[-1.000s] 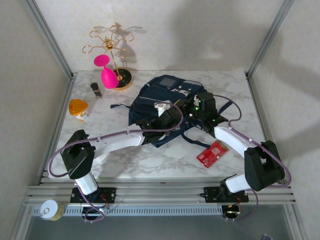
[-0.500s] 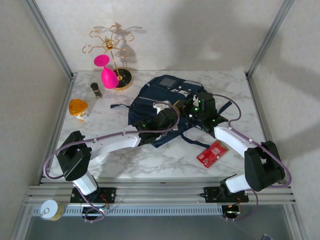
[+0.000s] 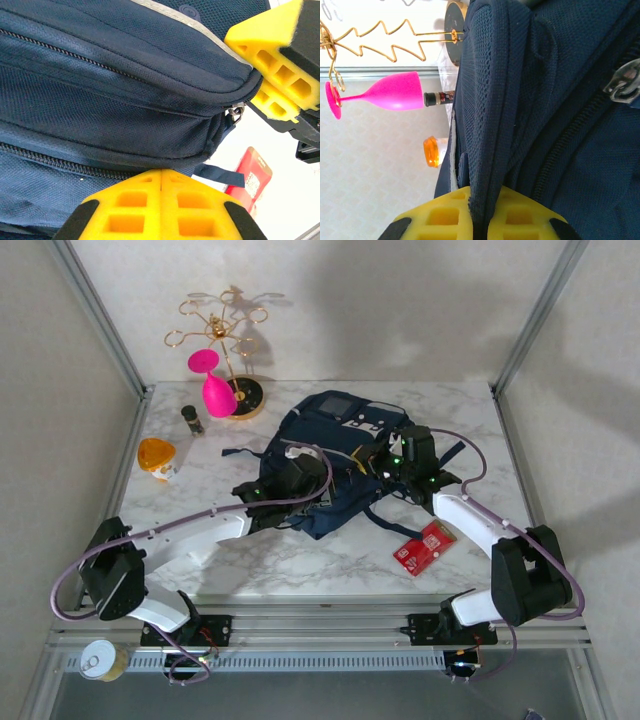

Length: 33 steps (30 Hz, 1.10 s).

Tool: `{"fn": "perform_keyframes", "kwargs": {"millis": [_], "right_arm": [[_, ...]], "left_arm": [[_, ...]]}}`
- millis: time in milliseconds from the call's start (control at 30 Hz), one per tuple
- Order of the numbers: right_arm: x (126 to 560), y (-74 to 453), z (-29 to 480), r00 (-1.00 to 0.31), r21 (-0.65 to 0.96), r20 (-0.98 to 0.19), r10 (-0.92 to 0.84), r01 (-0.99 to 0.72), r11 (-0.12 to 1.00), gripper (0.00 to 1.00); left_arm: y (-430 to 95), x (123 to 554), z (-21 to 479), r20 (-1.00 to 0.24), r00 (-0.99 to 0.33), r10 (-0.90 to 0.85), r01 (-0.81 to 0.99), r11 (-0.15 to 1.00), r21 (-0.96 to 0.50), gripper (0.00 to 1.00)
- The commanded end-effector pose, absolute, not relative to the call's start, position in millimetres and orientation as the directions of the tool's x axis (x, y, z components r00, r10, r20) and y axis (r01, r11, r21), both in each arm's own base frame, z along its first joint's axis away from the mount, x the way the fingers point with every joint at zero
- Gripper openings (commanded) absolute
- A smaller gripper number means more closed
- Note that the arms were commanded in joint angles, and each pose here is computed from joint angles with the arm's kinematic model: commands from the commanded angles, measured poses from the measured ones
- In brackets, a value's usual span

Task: Pack books, pencil case, and school supplies into a backpack

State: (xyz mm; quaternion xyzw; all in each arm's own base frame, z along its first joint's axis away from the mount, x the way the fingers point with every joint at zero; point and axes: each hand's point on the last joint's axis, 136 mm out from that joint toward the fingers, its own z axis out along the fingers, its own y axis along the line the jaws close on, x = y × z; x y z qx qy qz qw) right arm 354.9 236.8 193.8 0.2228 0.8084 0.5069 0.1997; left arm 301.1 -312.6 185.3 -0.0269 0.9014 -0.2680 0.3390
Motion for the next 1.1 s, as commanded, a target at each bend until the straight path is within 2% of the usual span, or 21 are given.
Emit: {"fn": "perform_keyframes", "kwargs": {"millis": [0,167,567,700,800,1067], "right_arm": [[353,242,246,-0.82,0.955,-0.148,0.553,0.026,0.294,0.0],[348,249,252,-0.814,0.974,-0.072,0.576,0.068,0.218,0.0],[348,261,267,-0.83,0.982,-0.059,0.555,0.051,0.181,0.0],[347,266,266,-0.836,0.984,-0.045,0.547,0.056,0.166,0.0],[344,269,264,-0.839,0.986,-0.03,0.543,0.064,0.153,0.0],[341,270,263,-0.839,0.985,-0.031,0.543,0.067,0.16,0.0]], "left_arm": [[-332,290,194,-0.594,-0.78,-0.194,0.194,0.829,-0.525,0.0],[-364,294,202,-0.595,-0.749,-0.291,0.173,0.781,-0.6,0.16],[-340,324,199,-0.651,-0.598,-0.467,0.012,0.807,-0.59,0.3],[-360,334,206,-0.675,-0.599,-0.43,0.069,0.813,-0.579,0.25],[-357,346,209,-0.707,-0.557,-0.437,0.039,0.836,-0.547,0.23],[-344,369,222,-0.748,-0.455,-0.483,0.004,0.839,-0.544,0.02]]}}
